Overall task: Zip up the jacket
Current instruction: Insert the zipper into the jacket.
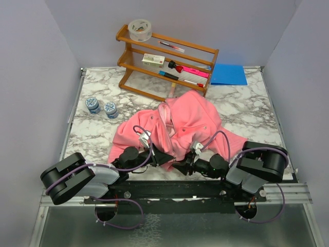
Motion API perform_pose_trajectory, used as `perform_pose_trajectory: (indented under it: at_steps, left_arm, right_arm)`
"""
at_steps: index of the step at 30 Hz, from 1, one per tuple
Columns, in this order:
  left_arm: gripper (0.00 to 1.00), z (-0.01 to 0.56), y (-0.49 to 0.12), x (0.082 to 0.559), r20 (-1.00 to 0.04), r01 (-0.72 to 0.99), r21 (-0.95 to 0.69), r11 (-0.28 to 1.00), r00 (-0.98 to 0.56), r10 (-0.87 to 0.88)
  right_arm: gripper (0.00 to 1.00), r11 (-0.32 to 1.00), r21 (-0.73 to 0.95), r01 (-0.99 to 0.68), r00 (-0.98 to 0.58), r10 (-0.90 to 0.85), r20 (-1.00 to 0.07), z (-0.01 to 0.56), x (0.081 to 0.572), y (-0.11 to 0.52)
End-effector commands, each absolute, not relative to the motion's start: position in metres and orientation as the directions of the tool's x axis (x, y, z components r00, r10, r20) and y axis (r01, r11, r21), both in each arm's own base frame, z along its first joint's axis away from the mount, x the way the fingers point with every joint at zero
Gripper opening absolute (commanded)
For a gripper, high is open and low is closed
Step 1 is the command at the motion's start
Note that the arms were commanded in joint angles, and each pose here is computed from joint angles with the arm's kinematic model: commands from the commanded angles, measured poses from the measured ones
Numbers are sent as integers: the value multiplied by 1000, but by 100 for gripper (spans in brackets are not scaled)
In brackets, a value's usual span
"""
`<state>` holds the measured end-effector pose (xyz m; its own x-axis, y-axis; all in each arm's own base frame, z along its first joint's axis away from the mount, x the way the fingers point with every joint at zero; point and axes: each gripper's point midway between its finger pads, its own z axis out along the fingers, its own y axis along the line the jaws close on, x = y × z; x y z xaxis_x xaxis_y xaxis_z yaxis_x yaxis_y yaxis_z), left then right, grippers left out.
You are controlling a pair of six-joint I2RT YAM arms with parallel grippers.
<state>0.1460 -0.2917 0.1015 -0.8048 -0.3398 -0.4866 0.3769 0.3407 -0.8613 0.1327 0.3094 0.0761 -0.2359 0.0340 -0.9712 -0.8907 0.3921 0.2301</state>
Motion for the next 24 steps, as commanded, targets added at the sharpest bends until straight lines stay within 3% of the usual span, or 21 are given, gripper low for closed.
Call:
perform_pose_trajectory:
  at_steps: [1,13,17,24]
  left_arm:
    - [0,97,-290,144,-488,377,-859,346,-807,-332]
    - [0,96,-290,144,-487,374,-859,351,-808,-331]
    - [0,96,-291,144,-487,375,-858,351,-809,-328]
    - [0,96,-291,145,-488,376,-858,350,-809,-328]
  right_arm:
    - [38,360,225,-906,-199,107,-974,96,131,316]
    - [28,350,242,-905,-204,143,-968,100,132,318]
    - [39,359,236,-903,-194,151,-969,103,134,318]
    - [41,379,220,-899,-170,160,-972,107,138,316]
